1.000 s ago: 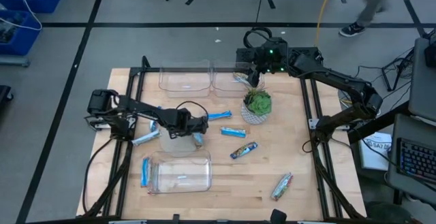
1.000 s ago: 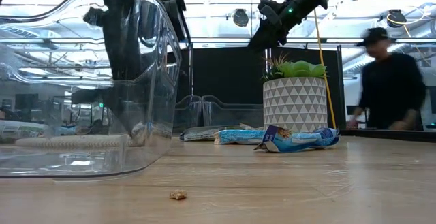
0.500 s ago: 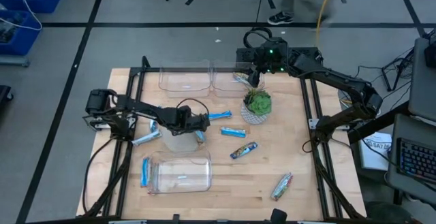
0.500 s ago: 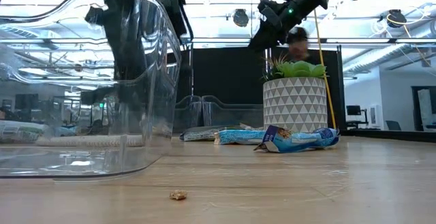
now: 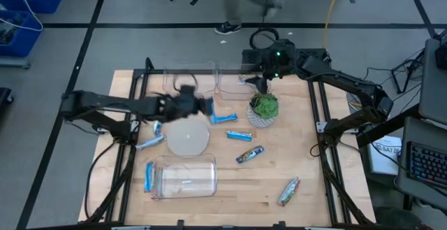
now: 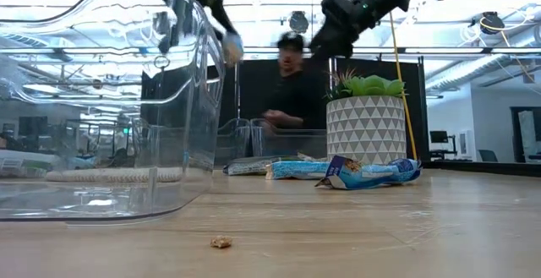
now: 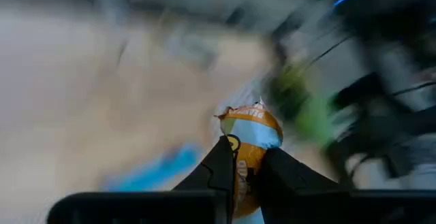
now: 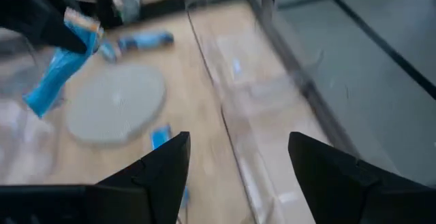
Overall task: Pick and place Granola Bars by type
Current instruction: Put the yellow granola bar into the top right transparent bin
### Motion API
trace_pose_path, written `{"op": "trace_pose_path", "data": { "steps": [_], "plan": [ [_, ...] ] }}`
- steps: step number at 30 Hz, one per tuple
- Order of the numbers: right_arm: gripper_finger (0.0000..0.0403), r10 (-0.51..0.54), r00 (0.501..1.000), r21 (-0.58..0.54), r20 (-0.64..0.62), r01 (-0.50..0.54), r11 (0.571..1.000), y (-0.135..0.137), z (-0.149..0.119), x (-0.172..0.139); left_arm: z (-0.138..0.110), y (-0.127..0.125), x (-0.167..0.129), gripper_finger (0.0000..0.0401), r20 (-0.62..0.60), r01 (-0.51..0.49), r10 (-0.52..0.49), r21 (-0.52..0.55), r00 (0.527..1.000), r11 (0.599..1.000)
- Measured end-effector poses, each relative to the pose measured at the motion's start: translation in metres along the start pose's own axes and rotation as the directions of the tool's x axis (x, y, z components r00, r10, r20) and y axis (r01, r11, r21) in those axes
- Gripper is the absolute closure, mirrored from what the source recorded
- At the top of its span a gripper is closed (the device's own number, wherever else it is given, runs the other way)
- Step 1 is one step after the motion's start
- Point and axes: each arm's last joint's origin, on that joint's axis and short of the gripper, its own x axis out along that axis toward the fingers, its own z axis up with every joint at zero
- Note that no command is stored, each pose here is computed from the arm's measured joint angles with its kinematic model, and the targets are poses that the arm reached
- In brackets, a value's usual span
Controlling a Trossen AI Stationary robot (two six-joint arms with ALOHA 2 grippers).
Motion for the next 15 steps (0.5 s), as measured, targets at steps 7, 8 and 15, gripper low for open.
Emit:
{"op": "trace_pose_path", "data": {
  "steps": [7,8,15],
  "plan": [
    [0.0163,0.177,0.954,0.006,0.244,-0.183,0.983,0.03,0.028,0.004,0.05,0.0,-0.01,0.0361,0.168,0.101,-0.142,0.229,0.975,0.968],
    [0.0163,0.194,0.943,-0.001,0.27,-0.201,0.98,0.036,0.031,0.005,0.055,0.003,-0.01,0.0361,0.17,0.104,-0.149,0.25,0.974,0.963],
    [0.0154,0.167,0.916,-0.02,0.364,-0.171,0.985,0.072,0.041,0.01,0.075,0.003,-0.007,0.0362,0.241,0.153,-0.241,0.334,0.94,0.93]
  ]
}}
